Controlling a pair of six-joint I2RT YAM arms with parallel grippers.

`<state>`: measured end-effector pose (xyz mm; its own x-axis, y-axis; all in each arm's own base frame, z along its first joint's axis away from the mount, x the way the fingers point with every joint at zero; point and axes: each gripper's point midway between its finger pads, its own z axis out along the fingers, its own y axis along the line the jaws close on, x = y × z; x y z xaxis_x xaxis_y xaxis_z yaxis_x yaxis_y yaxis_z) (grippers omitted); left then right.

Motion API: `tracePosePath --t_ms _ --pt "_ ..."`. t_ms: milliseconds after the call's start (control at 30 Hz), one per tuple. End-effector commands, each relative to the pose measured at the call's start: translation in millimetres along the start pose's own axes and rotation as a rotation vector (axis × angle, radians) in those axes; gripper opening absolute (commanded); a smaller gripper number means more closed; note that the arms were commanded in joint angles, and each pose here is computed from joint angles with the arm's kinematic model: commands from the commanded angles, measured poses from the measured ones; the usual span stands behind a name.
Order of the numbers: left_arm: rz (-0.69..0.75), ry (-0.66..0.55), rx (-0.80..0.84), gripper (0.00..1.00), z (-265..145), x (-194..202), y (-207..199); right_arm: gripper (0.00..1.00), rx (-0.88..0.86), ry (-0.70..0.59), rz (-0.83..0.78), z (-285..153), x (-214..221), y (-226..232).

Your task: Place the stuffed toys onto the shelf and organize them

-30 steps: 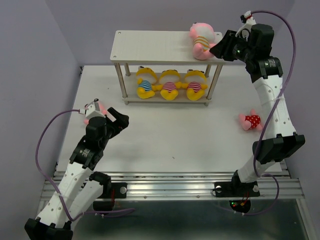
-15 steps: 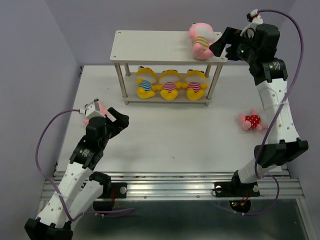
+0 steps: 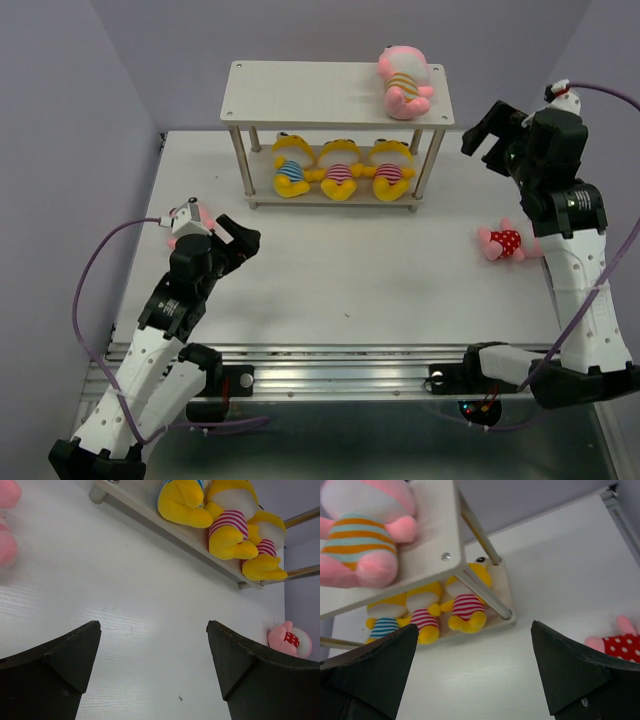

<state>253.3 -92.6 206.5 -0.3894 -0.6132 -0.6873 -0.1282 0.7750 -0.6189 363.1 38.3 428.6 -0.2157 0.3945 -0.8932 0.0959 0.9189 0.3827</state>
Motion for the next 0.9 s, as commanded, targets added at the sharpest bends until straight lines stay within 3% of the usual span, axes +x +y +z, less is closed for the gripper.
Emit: tracePosePath --t_ms 0,367,867 --pt "0.018 -0.008 0.071 0.99 -1.5 -5.1 -15.3 1.0 0.34 -0.006 0.085 -14.4 33.6 -73.6" --pt "0.022 0.014 0.095 0.99 2.2 1.6 -18.2 1.0 0.645 0.247 0.145 -36.7 176.9 -177.5" --pt "0.027 0.039 0.107 0.99 4.4 8.8 -17.9 0.98 0.824 0.296 0.236 4.6 216.2 -234.4"
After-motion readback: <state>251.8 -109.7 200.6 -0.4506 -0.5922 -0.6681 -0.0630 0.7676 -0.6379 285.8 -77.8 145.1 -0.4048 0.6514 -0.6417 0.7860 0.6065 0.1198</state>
